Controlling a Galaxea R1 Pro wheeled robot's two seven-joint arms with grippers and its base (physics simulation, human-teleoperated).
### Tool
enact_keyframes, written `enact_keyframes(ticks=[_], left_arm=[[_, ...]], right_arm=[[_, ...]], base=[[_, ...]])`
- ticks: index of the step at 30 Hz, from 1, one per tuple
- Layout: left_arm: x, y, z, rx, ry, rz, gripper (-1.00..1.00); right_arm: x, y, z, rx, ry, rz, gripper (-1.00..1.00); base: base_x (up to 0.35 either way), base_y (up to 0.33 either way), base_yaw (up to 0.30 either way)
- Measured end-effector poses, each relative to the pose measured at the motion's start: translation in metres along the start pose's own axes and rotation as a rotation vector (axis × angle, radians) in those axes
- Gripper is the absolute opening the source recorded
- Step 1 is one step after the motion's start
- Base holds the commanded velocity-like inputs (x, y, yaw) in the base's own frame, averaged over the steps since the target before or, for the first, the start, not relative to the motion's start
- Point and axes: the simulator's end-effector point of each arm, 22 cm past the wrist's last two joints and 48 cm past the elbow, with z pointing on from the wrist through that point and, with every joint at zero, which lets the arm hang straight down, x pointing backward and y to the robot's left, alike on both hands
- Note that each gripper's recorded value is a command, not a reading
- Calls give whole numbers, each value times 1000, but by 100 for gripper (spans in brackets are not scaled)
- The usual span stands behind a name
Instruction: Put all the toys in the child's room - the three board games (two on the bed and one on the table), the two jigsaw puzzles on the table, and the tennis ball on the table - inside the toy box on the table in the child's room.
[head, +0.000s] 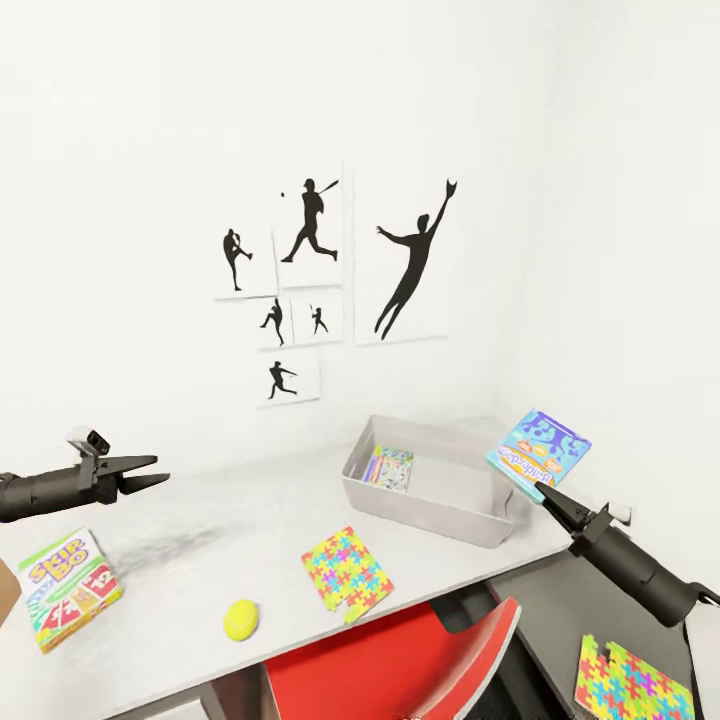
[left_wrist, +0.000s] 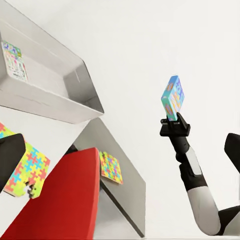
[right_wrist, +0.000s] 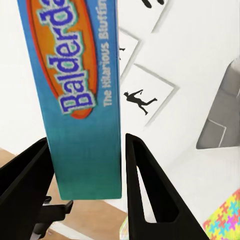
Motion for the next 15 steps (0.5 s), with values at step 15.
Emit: enact_keyframes(ticks=[15], left_arm=[[0,-1,-1,0,-1,1,100]], right_arm=[[-1,1,0,-5,-4,-1,-100]], base=[[174,137,-240]])
